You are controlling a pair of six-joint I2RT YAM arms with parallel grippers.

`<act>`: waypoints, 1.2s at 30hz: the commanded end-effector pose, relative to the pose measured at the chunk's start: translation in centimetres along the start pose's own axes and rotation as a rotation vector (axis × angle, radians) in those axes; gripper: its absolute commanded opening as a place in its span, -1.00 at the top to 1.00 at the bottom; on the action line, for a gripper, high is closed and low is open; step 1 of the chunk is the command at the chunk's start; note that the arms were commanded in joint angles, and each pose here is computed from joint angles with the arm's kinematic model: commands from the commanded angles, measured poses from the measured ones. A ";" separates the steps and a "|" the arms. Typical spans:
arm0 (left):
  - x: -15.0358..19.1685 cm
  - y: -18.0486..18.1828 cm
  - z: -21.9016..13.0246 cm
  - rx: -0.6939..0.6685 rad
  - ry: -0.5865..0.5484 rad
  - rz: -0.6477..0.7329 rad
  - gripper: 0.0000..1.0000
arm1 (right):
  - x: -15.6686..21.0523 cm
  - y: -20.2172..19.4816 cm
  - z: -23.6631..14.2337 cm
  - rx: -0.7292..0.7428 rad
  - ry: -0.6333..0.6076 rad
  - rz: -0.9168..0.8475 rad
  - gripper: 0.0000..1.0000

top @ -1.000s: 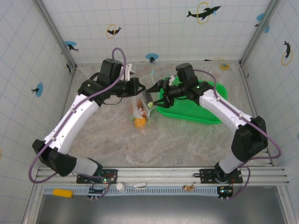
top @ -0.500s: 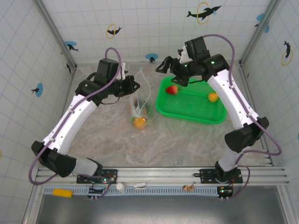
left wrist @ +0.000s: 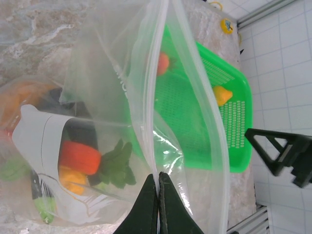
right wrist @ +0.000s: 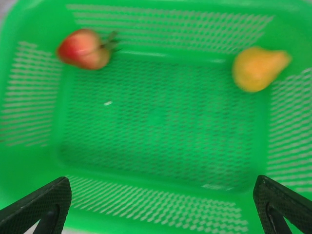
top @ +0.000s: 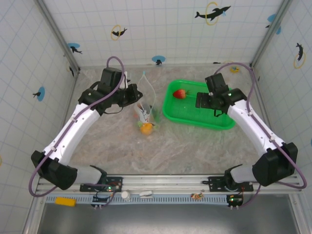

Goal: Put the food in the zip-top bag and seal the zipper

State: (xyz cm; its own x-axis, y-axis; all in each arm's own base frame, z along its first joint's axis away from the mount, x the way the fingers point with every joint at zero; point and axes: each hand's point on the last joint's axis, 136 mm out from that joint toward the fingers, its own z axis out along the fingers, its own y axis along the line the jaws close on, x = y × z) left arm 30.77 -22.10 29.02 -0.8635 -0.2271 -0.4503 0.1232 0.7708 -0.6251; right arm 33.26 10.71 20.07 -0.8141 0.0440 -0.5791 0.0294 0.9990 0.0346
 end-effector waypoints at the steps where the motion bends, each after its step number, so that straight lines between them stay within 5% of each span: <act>1: -0.5 -0.3 -0.8 0.020 -0.031 -0.005 1.00 | -4.4 -3.0 -1.4 0.188 -0.269 -0.004 -0.98; 6: 0.1 0.4 -0.7 0.013 -0.020 0.001 1.00 | -2.3 -5.6 3.6 0.014 -0.161 0.284 -0.98; 16: 1.8 1.5 -0.6 0.030 0.001 -0.010 1.00 | -1.1 -9.2 10.5 0.197 -0.045 0.559 -0.55; 20: 2.1 1.7 -0.8 0.028 -0.007 -0.013 1.00 | -0.8 -10.7 12.0 0.326 -0.029 0.583 -0.48; 26: 2.7 2.2 -0.9 0.021 0.002 -0.020 1.00 | -2.2 -10.3 14.9 0.326 -0.072 0.588 -0.68; 36: 2.6 2.3 -0.7 0.008 0.008 -0.021 1.00 | -3.6 -11.1 17.1 0.428 -0.098 0.560 -0.50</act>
State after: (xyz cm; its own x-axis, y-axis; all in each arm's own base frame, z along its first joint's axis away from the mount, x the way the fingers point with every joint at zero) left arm 28.43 -20.62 26.92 -0.8676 -0.2322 -0.4397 0.1193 0.7612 -0.6375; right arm 44.45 0.25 7.11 -0.6000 0.5380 -0.5921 0.6424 0.7651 0.0443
